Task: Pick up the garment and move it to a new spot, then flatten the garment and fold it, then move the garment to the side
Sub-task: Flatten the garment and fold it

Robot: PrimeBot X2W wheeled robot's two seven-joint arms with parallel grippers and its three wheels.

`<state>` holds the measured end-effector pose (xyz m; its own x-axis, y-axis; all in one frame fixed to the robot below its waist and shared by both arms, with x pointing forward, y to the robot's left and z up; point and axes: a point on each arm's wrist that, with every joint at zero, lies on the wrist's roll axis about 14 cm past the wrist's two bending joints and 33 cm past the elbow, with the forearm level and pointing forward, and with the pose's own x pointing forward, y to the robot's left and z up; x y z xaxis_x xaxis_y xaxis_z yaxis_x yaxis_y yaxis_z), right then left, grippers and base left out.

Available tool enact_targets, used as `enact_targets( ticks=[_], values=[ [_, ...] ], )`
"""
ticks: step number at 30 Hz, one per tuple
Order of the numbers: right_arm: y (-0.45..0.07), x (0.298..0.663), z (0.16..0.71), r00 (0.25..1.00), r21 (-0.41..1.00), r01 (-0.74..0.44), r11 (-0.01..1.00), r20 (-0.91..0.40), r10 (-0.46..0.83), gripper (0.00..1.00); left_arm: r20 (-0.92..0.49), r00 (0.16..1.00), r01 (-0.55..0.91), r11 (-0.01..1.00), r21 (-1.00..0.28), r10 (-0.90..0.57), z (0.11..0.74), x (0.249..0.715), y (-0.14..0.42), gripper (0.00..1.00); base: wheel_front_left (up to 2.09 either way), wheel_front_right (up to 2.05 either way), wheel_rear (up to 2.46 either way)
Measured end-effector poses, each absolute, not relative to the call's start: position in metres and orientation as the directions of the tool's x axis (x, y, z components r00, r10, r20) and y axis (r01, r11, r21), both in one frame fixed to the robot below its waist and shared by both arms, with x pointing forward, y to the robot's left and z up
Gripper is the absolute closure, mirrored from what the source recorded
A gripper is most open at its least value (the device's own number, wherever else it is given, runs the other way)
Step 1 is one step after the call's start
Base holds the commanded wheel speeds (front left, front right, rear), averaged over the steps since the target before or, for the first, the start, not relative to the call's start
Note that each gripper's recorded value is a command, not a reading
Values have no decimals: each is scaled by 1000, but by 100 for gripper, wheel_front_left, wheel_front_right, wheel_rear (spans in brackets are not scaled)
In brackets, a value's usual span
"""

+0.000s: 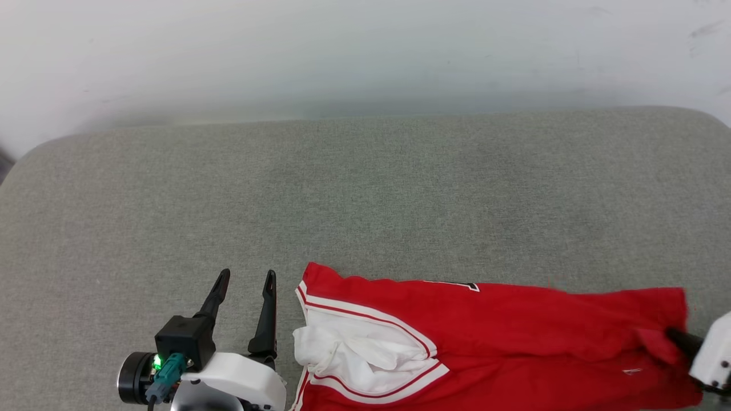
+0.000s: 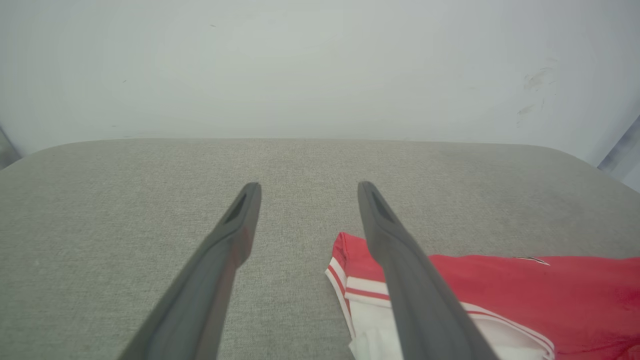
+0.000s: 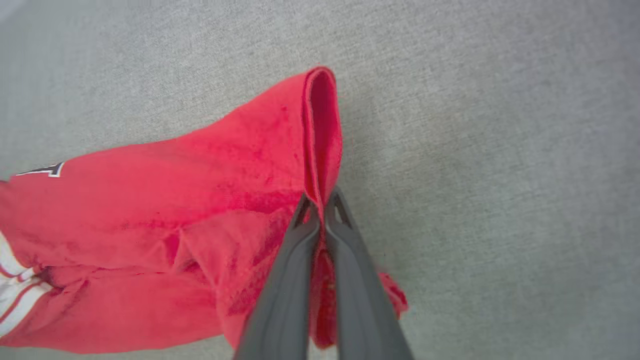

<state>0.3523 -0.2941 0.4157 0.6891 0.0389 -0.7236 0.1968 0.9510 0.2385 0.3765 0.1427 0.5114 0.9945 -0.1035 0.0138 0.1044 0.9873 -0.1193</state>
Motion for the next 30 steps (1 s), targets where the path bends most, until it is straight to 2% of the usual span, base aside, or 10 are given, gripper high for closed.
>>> enact_targets(
  ticks=[5, 7, 11, 14, 16, 20, 28, 30],
  values=[
    [-241, 355, 425, 707, 532, 192, 825, -658, 259, 100, 22, 994, 110, 987, -120, -108, 514, 375, 140, 0, 0, 0, 0],
    [-209, 356, 435, 706, 674, 164, 721, -590, 391, 100, 25, 994, 112, 986, -120, -110, 515, 375, 139, 0, 0, 0, 0],
    [-161, 357, 464, 681, 849, 72, 524, -425, 596, 100, 26, 994, 111, 987, -120, -108, 515, 372, 141, 0, 0, 0, 0],
    [-140, 356, 472, 637, 904, 40, 425, -351, 686, 100, 22, 994, 113, 986, -121, -111, 515, 371, 140, 0, 0, 0, 0],
    [-117, 360, 481, 603, 950, 15, 311, -257, 755, 100, 30, 994, 107, 987, -121, -104, 517, 372, 143, 0, 0, 0, 0],
    [-73, 367, 488, 540, 981, -7, 195, -160, 826, 100, 28, 995, 102, 987, -126, -99, 516, 372, 144, 0, 0, 0, 0],
    [4, 373, 490, 406, 995, -11, 99, -86, 910, 100, 17, 997, 76, 988, -132, -75, 510, 380, 150, 0, 0, 0, 0],
    [21, 370, 485, 365, 994, -10, 108, -97, 926, 100, 15, 997, 72, 988, -137, -71, 508, 384, 150, 0, 0, 0, 0]
  ],
)
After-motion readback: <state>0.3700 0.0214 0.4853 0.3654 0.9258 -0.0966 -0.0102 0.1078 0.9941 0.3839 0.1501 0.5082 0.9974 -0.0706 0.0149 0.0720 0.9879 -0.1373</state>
